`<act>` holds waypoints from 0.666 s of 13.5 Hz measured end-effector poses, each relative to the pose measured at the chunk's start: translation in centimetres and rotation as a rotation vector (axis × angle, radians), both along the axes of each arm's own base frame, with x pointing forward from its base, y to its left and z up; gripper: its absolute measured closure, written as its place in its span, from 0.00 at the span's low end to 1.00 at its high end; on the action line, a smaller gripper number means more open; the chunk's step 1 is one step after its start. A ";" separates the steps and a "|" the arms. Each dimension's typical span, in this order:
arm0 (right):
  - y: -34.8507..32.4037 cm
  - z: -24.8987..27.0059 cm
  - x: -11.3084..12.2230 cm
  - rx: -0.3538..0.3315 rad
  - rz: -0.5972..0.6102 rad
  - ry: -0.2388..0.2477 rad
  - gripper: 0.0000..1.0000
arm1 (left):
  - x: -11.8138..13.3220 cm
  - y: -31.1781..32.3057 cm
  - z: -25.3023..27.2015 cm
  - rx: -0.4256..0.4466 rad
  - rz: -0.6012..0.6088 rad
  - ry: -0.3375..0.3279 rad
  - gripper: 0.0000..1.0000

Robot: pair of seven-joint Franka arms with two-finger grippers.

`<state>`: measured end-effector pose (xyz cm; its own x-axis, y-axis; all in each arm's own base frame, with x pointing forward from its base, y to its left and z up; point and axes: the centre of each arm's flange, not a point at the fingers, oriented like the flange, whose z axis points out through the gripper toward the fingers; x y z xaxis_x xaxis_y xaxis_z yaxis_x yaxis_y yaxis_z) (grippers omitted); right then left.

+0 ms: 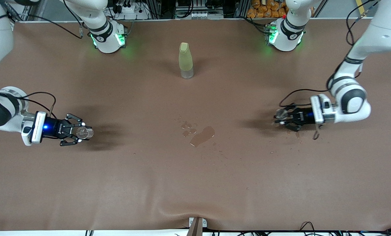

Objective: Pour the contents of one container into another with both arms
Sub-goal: 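Turn the jigger upright and move both grippers apart, then lower the beaker with the right gripper while the left gripper lowers the jigger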

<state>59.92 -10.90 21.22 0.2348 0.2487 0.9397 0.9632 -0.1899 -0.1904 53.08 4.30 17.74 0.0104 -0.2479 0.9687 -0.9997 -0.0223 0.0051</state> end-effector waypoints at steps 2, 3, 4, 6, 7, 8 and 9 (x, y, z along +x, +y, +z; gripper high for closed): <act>-2.2 -3.7 -0.5 -0.003 -0.002 -0.043 0.50 | -0.9 3.8 -0.7 -0.001 0.012 0.005 0.78; -3.6 -5.3 -1.0 -0.006 -0.008 -0.041 0.50 | -1.1 5.1 -1.5 -0.005 0.025 0.013 0.78; -5.0 -6.6 -1.5 -0.014 -0.012 -0.037 0.50 | -1.3 6.0 -2.5 -0.016 0.043 0.024 0.78; -8.4 -8.6 -2.7 -0.038 -0.009 -0.040 0.50 | -1.3 7.3 -4.8 -0.041 0.073 0.039 0.78; -9.7 -9.5 -3.2 -0.028 -0.008 -0.047 0.50 | -1.1 8.0 -5.8 -0.045 0.077 0.040 0.78; -10.5 -10.7 -3.6 -0.012 -0.007 -0.052 0.50 | -0.9 8.6 -6.6 -0.048 0.077 0.035 0.78; -11.0 -11.8 -3.9 0.000 -0.008 -0.055 0.50 | -0.8 9.1 -7.3 -0.056 0.074 0.023 0.78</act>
<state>56.04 -21.90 9.42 0.1850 0.2474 0.9511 0.9706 -0.1975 -0.1375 52.30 13.38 10.44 0.0496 -0.1915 0.9802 -0.9950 -0.0950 0.0317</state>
